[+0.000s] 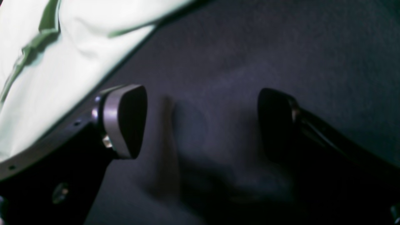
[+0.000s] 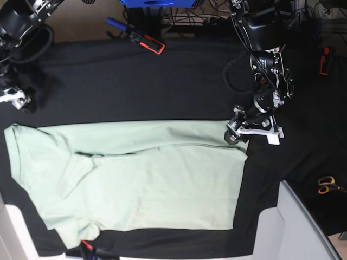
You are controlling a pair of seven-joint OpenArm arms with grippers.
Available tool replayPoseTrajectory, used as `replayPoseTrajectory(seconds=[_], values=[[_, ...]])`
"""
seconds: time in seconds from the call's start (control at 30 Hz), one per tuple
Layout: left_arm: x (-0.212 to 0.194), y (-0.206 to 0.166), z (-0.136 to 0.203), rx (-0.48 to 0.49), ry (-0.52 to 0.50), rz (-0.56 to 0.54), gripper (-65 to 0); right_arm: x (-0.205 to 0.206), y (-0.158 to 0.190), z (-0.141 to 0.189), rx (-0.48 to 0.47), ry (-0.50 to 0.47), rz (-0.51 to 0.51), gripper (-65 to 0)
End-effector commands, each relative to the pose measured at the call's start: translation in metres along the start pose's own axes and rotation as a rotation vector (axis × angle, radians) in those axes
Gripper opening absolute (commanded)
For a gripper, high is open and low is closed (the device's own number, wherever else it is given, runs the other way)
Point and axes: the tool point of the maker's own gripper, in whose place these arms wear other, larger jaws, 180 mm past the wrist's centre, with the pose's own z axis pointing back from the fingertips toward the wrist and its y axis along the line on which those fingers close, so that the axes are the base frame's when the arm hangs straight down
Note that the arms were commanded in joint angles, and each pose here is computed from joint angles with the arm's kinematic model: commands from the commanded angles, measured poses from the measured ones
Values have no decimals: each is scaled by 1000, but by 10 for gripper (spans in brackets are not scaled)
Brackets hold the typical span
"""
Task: Fold the T-shirt properly
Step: 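Grasp the folded edge of the shirt with both grippers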
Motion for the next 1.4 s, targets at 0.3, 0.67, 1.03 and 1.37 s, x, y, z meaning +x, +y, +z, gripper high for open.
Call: replayPoseTrajectory(seconds=[0.3, 0.67, 1.03, 1.37], values=[[8, 0, -4, 1, -40, 17, -601, 43, 2, -22, 54, -87, -166, -135], [3, 4, -6, 10, -25, 26, -650, 69, -9, -42, 93, -141, -345, -136], [8, 2, -7, 5, -33, 24, -650, 90, 16, -54, 147, -172, -367, -312], [15, 6, -5, 13, -41, 14, -650, 99, 15, -56, 142, -221, -377, -445]])
